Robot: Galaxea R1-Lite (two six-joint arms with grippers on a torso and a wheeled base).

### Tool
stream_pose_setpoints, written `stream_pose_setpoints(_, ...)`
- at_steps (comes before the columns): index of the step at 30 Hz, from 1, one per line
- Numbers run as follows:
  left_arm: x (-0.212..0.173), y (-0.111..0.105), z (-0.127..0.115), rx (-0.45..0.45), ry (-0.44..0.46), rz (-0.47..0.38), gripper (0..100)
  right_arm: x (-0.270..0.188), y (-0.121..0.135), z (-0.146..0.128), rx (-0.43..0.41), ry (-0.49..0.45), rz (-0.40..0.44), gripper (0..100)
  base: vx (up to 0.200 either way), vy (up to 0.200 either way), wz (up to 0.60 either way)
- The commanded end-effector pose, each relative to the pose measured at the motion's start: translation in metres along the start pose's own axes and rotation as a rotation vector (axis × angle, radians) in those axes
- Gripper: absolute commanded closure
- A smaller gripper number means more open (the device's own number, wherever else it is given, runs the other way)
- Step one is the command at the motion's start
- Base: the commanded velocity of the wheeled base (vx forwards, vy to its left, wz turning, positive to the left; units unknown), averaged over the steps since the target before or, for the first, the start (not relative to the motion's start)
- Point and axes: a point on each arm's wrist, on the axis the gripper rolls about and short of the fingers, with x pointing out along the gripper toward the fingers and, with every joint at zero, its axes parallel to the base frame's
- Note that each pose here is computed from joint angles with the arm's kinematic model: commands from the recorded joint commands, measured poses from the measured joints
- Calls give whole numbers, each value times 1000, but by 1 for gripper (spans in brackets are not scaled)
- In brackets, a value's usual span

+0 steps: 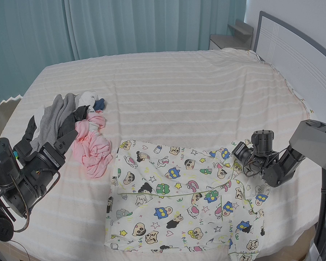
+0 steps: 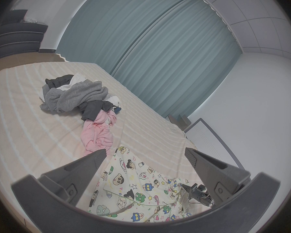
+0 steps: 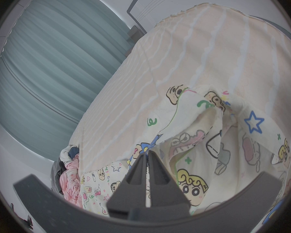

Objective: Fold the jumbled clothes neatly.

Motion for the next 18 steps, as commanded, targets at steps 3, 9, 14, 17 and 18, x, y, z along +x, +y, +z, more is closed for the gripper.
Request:
stream_pose_setpoints(3,0,0,0,0,0,1,0,-8,7,6,-29,-14,19,100,0,0,0)
stream_pose_setpoints(9,0,0,0,0,0,1,0,-6,17,19,-46,-58,59,100,0,0,0)
stream_pose_setpoints(14,0,0,0,-1,-2,1,0,0,37,35,-58,-118,122,100,0,0,0)
stream_pose_setpoints(17,0,0,0,-1,-1,0,0,6,56,49,-65,-166,182,100,0,0,0)
stream_pose_setpoints(18,0,0,0,-2,1,-1,0,9,58,51,-68,-169,187,100,0,0,0)
